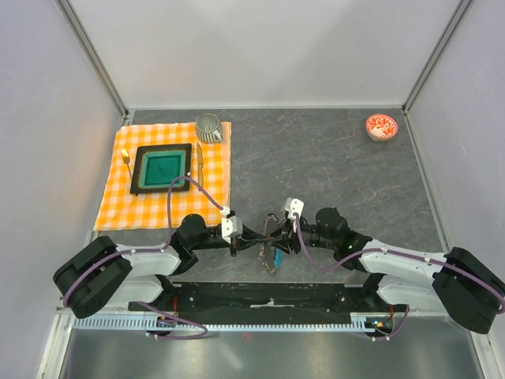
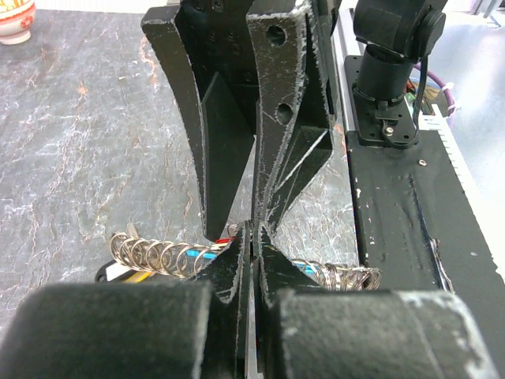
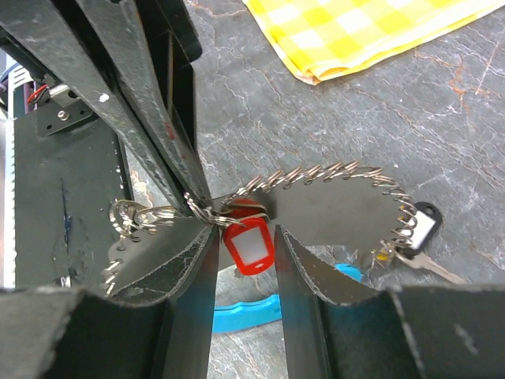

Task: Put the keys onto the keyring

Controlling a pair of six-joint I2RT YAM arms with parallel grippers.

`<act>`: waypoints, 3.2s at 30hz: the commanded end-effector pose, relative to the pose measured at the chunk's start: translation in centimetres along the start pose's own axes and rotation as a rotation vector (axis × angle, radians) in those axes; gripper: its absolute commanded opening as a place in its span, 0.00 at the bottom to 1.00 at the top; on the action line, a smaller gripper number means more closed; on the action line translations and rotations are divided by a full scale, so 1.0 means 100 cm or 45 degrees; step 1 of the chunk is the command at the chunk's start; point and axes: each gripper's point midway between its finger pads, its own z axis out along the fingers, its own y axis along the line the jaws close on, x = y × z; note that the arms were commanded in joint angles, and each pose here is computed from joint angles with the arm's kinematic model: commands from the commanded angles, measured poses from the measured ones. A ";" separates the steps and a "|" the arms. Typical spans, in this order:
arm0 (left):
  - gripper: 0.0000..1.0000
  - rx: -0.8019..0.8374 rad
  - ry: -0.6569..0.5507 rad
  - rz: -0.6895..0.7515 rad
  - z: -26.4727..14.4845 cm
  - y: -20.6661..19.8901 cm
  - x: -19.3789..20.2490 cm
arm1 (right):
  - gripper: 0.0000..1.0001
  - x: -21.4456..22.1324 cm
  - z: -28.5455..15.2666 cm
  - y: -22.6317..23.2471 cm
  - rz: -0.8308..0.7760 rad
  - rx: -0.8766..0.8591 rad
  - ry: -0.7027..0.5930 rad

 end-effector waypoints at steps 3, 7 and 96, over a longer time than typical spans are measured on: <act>0.02 -0.041 -0.158 0.094 -0.002 0.003 -0.032 | 0.43 -0.006 -0.006 -0.003 -0.013 0.039 -0.040; 0.02 -0.042 -0.191 0.051 -0.001 0.002 -0.036 | 0.43 -0.007 -0.009 -0.002 -0.005 0.042 -0.075; 0.02 -0.114 -0.077 0.215 0.026 0.041 -0.046 | 0.00 -0.071 -0.056 -0.028 -0.170 0.368 -0.140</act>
